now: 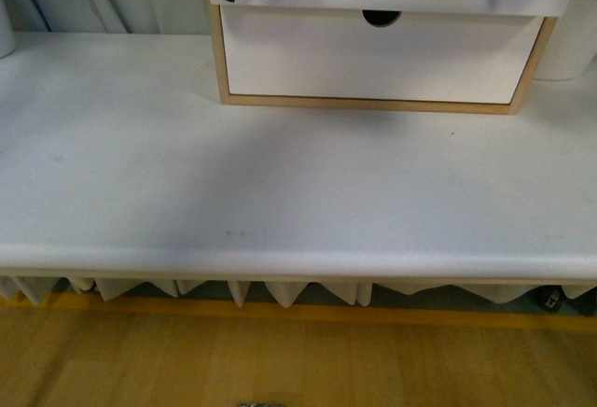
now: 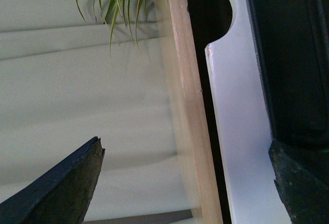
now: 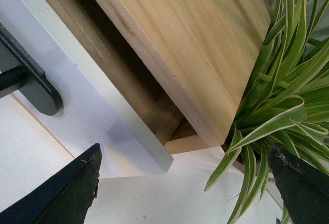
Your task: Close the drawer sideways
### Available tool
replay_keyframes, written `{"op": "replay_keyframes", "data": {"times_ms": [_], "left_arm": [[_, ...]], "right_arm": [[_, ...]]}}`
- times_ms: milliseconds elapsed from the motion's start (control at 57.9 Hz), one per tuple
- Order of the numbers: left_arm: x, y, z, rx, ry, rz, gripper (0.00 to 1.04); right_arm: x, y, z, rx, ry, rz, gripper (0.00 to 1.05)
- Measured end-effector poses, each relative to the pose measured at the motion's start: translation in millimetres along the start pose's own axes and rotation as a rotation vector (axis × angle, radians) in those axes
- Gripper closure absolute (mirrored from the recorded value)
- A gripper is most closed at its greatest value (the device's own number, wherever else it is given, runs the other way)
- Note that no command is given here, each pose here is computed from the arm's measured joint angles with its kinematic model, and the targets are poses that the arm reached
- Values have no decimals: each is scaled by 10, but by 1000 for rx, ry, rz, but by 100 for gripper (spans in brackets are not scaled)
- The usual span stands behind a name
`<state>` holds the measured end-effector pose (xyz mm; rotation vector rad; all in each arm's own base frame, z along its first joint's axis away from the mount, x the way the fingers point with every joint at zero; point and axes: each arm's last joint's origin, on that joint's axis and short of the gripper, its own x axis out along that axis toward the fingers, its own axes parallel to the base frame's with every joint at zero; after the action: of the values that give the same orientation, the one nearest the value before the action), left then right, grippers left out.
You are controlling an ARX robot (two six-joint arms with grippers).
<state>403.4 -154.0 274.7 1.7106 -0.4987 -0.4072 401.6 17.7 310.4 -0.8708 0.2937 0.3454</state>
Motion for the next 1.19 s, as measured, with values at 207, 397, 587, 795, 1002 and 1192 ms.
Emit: {"op": "replay_keyframes", "data": {"times_ms": [207,397,587,795,1002,1192], "left_arm": [[142,2,-15,9,10,-1,6],[238,6,-5,9,17,1,6],[248,7,11,7,17,1,6],[44,-15,-15,-14,38,18,6],[-332,86,34,-55,49,76,6],[-868,222,164,-167,126,190,6]], "right_arm": [[93,-48,-19,19,0,-17,9],[162,-87,-22,44,-6,-43,9],[207,-78,-55,70,0,-48,9],[7,-16,-52,86,-24,-34,9],[-365,48,-47,138,-81,-91,9],[-858,239,-89,207,-140,-156,9]]}}
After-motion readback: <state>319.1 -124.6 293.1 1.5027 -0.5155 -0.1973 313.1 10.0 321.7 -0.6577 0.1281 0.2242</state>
